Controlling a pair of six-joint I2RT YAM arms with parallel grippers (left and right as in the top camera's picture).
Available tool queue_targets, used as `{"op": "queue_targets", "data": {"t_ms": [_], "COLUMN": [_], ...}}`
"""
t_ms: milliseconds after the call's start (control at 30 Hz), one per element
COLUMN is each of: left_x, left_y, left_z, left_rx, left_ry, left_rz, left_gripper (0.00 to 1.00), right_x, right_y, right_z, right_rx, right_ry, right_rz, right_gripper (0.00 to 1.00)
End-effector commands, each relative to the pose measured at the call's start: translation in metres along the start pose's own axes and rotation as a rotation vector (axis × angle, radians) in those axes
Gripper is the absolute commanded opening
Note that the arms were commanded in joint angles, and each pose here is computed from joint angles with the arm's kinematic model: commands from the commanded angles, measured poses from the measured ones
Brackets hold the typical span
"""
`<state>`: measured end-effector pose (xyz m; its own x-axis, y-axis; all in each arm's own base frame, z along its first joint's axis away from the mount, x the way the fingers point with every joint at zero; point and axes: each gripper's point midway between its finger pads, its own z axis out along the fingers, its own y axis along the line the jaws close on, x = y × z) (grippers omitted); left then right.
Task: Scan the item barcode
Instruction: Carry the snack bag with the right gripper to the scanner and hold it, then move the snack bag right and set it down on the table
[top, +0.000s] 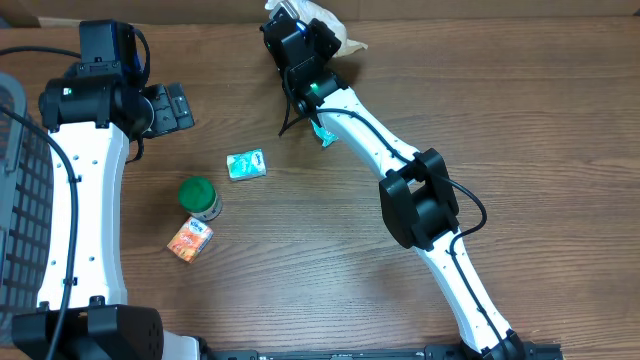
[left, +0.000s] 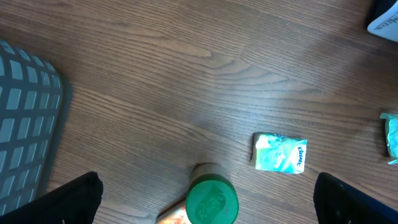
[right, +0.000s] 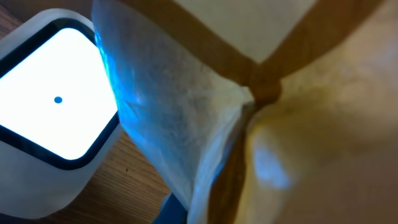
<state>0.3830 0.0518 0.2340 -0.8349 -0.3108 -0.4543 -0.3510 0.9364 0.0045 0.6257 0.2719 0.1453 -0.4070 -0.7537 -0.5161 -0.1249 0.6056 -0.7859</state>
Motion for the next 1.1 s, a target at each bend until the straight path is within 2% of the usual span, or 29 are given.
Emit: {"op": "queue_targets", "data": {"t_ms": [0, 200, 367, 467, 667, 833, 1067], "left_x": [-0.006, -0.006, -0.006, -0.006, -0.006, -0.006, -0.006], "left_y": [-0.002, -0.002, -0.002, -0.002, -0.002, -0.002, -0.002], "left_z": [-0.01, -0.01, -0.01, -0.01, -0.01, -0.01, -0.01], "left_rx": [0.016, 0.017, 0.017, 0.016, 0.017, 0.016, 0.017], "left_ry": [-0.031, -0.031, -0.031, -0.031, -0.031, -0.031, -0.031], "left_rz": [0.015, 0.015, 0.015, 0.015, 0.015, 0.015, 0.015], "left_gripper": [1.0, 1.0, 1.0, 1.0, 1.0, 1.0, 1.0], "right_x": [-0.008, -0.027, -0.051, -0.057, -0.049, 0.01, 0.139], "right_y": [-0.014, -0.046, -0.099, -0.117, -0.151, -0.202, -0.23], "right_z": [-0.005, -0.025, -0.076, -0.114, -0.205, -0.237, -0.215], "right_rx": [0.028, 0.033, -0.082, -0.238, -0.724, -0.868, -0.811], "right_ry": [-0.008, -0.044, -0.106, -0.131, -0.149, 0.046, 0.495], "right_rz": [-0.013, 0.056, 0.189, 0.316, 0.575, 0.826, 1.029], "right_gripper": [0.04, 0.04, 0.04, 0.04, 0.04, 0.04, 0.04]}}
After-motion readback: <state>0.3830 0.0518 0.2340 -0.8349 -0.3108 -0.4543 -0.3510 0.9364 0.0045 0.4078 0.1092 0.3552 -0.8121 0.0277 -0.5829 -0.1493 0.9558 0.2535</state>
